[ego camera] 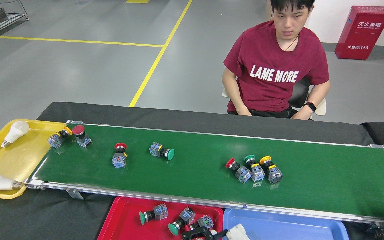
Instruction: Pick switch part from conveyor to tray
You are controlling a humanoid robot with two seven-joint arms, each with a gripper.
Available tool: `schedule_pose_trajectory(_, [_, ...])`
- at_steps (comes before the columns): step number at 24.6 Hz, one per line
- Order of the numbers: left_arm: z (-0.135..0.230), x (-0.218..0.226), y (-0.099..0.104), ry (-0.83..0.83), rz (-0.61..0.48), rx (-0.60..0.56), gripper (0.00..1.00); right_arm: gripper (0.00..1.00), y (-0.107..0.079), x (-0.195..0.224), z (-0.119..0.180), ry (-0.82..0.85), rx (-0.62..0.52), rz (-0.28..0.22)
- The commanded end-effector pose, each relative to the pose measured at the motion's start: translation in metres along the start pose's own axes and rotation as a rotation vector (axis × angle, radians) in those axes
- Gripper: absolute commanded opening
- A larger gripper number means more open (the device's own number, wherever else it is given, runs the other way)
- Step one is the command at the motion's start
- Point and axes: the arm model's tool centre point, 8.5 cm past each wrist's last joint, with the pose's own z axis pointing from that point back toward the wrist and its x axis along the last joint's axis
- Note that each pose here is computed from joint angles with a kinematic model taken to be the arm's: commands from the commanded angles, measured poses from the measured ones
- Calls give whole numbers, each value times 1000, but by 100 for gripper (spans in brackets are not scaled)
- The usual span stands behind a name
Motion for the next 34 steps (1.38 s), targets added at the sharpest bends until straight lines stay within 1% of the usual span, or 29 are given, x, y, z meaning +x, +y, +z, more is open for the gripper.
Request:
schedule_pose_trajectory(1, [1,11,0,-28,6,9,6,8,-3,10,-1,-39,-5,11])
schedule_pose_trajectory(2, [0,19,-1,-46,14,7,7,8,-1,16,-3,-53,-1,6])
schedule_pose_trajectory(3, [-1,27,-4,-65,21,0,10,8,1,22,-4,-66,2,5])
schedule_pose_trajectory(4, [1,38,-9,-86,36,-17,21,9,3,28,-6,-87,7,4])
schedule_pose_trajectory(6, [2,40,-12,-86,33,-30,31,10,9,41,-12,-128,26,-3])
schedule_pose_trajectory(7, [0,39,-10,-84,34,-24,42,10,10,43,-13,-135,29,-5])
schedule_pose_trajectory(9, [1,37,-10,-68,42,-19,89,11,13,47,-15,-149,39,-7])
schedule_pose_trajectory(10, [2,37,-11,-55,52,-18,99,11,19,52,-16,-164,56,-12])
schedule_pose_trajectory(13, [4,39,-14,-37,71,-16,99,15,30,64,-18,-201,87,-28])
schedule_pose_trajectory(14, [5,39,-14,-31,76,-14,99,24,35,72,-20,-224,102,-36])
schedule_pose_trajectory(15, [5,37,-14,-15,78,-14,99,41,41,81,-21,-250,118,-44])
schedule_pose_trajectory(16, [5,33,-14,12,82,-9,99,68,45,87,-20,-268,136,-48])
schedule_pose_trajectory(17, [8,26,-13,49,89,-4,99,85,47,93,-21,-284,152,-47])
schedule_pose_trajectory(18, [13,13,-13,106,109,8,99,86,48,98,-21,-299,166,-45])
schedule_pose_trajectory(19, [22,-7,-13,199,138,30,99,90,48,102,-23,-311,170,-45])
schedule_pose_trajectory(20, [41,-37,-14,317,149,42,99,91,46,106,-24,-322,164,-41])
schedule_pose_trajectory(21, [59,-57,-16,399,145,38,99,92,44,107,-25,-327,160,-38])
schedule_pose_trajectory(22, [88,-88,-17,512,127,36,99,93,43,109,-25,-334,157,-34])
schedule_pose_trajectory(23, [125,-118,-15,637,93,52,99,94,42,110,-25,-334,156,-33])
schedule_pose_trajectory(25, [175,-151,-12,799,41,68,99,94,40,107,-25,-330,150,-34])
schedule_pose_trajectory(27, [211,-171,-12,916,9,41,99,94,34,101,-24,-314,130,-32])
schedule_pose_trajectory(28, [221,-176,-12,951,-1,27,99,94,30,97,-24,-303,113,-37])
schedule_pose_trajectory(30, [232,-183,-13,1017,-26,-8,99,94,9,85,-23,-269,31,-61])
schedule_pose_trajectory(31, [231,-184,-13,1012,-31,-11,99,93,1,82,-23,-262,4,-64])
schedule_pose_trajectory(32, [232,-185,-17,997,-33,-33,99,89,-12,77,-23,-249,-37,-61])
schedule_pose_trajectory(33, [229,-187,-17,982,-37,-40,99,89,-19,74,-23,-242,-59,-55])
schedule_pose_trajectory(34, [217,-191,-13,954,-46,-37,99,89,-24,72,-26,-240,-76,-46])
